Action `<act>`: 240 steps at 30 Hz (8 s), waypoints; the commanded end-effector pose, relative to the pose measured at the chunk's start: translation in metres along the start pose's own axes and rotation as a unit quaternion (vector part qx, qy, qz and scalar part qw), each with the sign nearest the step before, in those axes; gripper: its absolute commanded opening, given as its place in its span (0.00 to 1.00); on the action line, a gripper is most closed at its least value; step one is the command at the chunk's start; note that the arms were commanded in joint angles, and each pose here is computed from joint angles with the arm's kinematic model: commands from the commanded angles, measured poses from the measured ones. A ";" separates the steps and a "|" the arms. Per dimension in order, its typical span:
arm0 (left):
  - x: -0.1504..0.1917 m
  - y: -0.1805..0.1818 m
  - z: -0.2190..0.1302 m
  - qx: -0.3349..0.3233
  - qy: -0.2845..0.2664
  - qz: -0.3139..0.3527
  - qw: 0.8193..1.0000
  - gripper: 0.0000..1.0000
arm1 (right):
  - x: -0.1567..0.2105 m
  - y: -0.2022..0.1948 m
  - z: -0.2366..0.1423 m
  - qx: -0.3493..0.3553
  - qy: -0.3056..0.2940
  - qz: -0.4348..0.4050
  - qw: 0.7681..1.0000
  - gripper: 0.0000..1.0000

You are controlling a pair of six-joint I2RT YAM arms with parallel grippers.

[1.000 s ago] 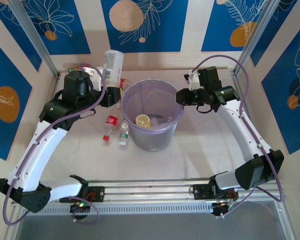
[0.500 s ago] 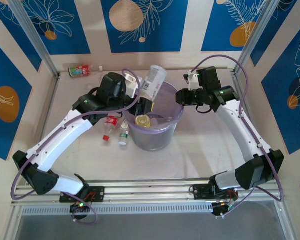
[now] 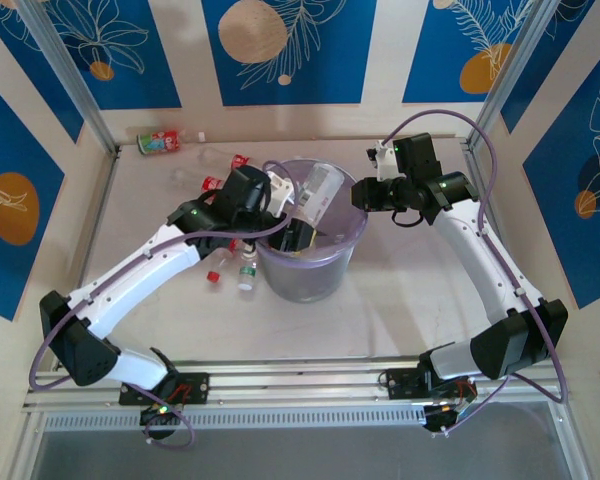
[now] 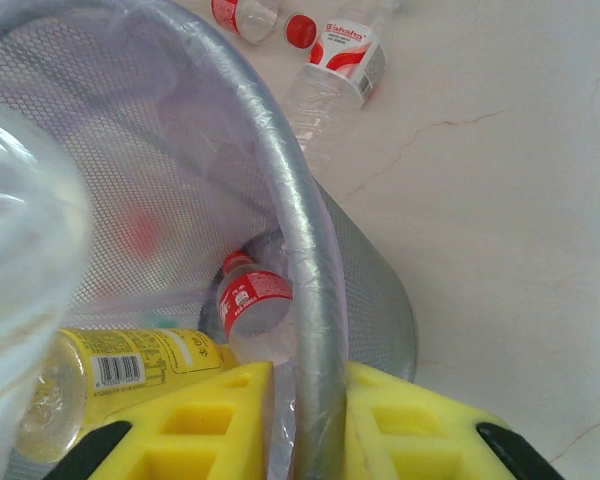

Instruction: Put the plastic bottles in the bin

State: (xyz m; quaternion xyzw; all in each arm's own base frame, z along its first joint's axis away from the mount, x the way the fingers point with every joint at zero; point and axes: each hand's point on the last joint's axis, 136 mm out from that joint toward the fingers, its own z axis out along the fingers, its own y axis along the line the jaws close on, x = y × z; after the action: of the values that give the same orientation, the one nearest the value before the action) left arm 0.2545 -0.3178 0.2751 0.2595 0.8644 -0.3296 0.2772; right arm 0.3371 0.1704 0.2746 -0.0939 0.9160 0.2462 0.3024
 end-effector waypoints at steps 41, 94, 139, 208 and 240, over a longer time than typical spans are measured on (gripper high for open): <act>-0.022 -0.006 0.025 0.006 -0.018 -0.011 1.000 0.86 | -0.004 0.005 -0.004 -0.001 0.001 -0.012 1.000 0.26; 0.128 0.293 0.010 -0.283 0.069 -0.244 0.925 0.81 | -0.005 0.003 -0.002 0.003 0.007 -0.012 1.000 0.24; -0.030 0.160 -0.160 -0.222 -0.238 -0.117 0.938 0.10 | -0.006 0.008 0.003 0.000 0.009 -0.017 1.000 0.24; -0.082 0.026 -0.008 -0.050 -0.167 0.030 0.984 0.94 | -0.013 0.012 -0.002 -0.013 -0.007 -0.018 1.000 0.24; -0.116 0.002 -0.019 0.037 -0.281 0.013 0.959 0.41 | -0.014 0.012 0.000 -0.013 -0.006 -0.020 1.000 0.24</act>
State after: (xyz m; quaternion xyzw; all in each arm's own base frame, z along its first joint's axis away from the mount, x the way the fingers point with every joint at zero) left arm 0.3366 -0.3326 0.3170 0.1934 0.7896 -0.3678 0.4515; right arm 0.3427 0.1757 0.2760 -0.1015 0.9178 0.2406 0.2992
